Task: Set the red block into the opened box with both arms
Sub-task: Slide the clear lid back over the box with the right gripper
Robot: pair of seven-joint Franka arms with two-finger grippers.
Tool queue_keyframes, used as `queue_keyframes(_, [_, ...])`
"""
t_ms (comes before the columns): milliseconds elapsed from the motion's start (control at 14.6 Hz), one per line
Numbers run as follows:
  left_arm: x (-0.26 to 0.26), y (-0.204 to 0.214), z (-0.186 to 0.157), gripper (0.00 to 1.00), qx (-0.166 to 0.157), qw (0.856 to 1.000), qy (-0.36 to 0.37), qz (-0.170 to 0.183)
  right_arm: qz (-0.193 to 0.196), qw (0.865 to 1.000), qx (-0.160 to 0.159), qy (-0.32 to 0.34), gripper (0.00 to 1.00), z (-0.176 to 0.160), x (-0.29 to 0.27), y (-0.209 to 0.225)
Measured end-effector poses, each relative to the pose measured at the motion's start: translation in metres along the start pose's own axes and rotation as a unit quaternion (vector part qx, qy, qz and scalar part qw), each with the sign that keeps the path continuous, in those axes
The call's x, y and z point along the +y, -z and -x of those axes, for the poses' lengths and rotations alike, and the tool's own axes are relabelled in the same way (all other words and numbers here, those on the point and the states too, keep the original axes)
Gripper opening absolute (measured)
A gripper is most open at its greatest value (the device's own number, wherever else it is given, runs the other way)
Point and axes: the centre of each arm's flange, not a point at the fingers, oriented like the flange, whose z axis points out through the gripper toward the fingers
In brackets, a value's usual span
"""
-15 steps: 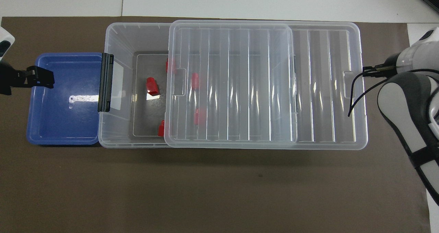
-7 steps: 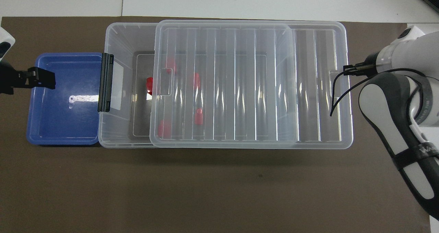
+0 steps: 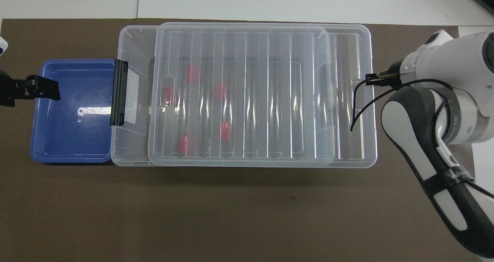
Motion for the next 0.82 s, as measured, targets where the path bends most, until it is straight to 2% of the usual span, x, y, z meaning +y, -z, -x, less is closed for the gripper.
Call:
queue_keyframes(687, [-0.010, 0.001, 0.000, 1.00, 0.001, 1.000, -0.007, -0.001, -0.011, 1.000, -0.003, 0.028, 0.01, 0.002, -0.039, -0.003])
queue_keyframes(824, [-0.009, 0.001, 0.000, 1.00, 0.001, 1.000, -0.013, 0.000, -0.027, 0.999, -0.003, 0.020, 0.01, 0.002, -0.044, -0.003])
